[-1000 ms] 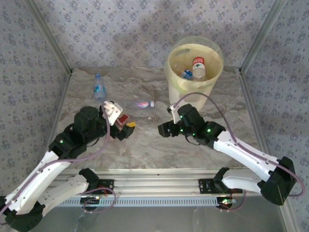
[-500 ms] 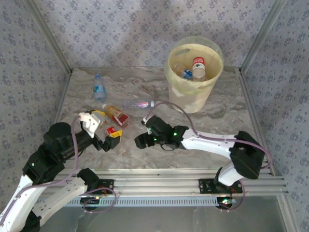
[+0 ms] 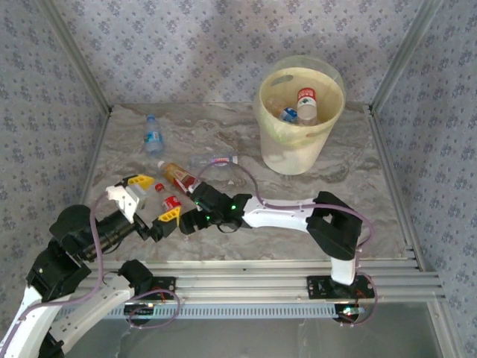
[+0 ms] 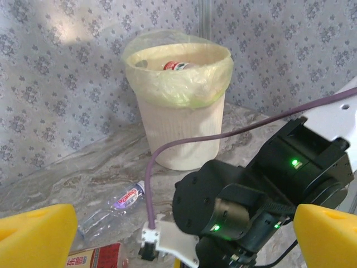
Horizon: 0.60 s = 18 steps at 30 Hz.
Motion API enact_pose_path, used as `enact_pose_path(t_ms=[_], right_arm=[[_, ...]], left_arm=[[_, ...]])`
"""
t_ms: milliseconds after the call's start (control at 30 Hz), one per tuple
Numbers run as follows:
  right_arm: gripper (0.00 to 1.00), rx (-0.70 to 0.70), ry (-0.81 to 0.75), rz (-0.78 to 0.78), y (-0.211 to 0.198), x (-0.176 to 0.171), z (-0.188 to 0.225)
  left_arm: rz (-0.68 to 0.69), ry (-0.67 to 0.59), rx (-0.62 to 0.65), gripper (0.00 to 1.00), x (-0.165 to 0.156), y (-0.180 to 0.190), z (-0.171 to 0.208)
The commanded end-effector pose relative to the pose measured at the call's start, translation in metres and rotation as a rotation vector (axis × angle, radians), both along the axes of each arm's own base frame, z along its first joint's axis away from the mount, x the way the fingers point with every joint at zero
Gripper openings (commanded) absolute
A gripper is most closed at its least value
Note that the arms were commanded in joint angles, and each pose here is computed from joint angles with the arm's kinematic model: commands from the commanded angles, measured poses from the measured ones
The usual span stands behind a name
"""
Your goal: Put the plastic bottles in the bin
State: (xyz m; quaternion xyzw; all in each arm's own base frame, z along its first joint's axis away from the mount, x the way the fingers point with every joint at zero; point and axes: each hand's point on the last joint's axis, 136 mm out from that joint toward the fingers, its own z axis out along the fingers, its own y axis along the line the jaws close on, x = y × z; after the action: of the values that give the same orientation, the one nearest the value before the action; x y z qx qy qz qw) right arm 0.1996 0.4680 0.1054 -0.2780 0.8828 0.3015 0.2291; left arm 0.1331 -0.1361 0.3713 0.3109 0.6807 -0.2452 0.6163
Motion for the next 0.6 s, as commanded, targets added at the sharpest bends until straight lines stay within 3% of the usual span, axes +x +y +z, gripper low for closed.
enact_pose_path(t_ms=[0, 333, 567], right_arm=[[0.9, -0.002, 0.019, 0.036, 0.019, -0.01, -0.002], [0.94, -0.096, 0.041, 0.042, 0.027, -0.015, -0.035], [0.92, -0.178, 0.01, 0.033, 0.029, -0.014, -0.045]], left_arm=[[-0.008, -0.051, -0.033, 1.0, 0.001, -0.003, 0.012], [-0.049, 0.006, -0.044, 1.0, 0.011, -0.021, 0.006], [-0.049, 0.009, -0.044, 1.0, 0.017, -0.026, -0.002]])
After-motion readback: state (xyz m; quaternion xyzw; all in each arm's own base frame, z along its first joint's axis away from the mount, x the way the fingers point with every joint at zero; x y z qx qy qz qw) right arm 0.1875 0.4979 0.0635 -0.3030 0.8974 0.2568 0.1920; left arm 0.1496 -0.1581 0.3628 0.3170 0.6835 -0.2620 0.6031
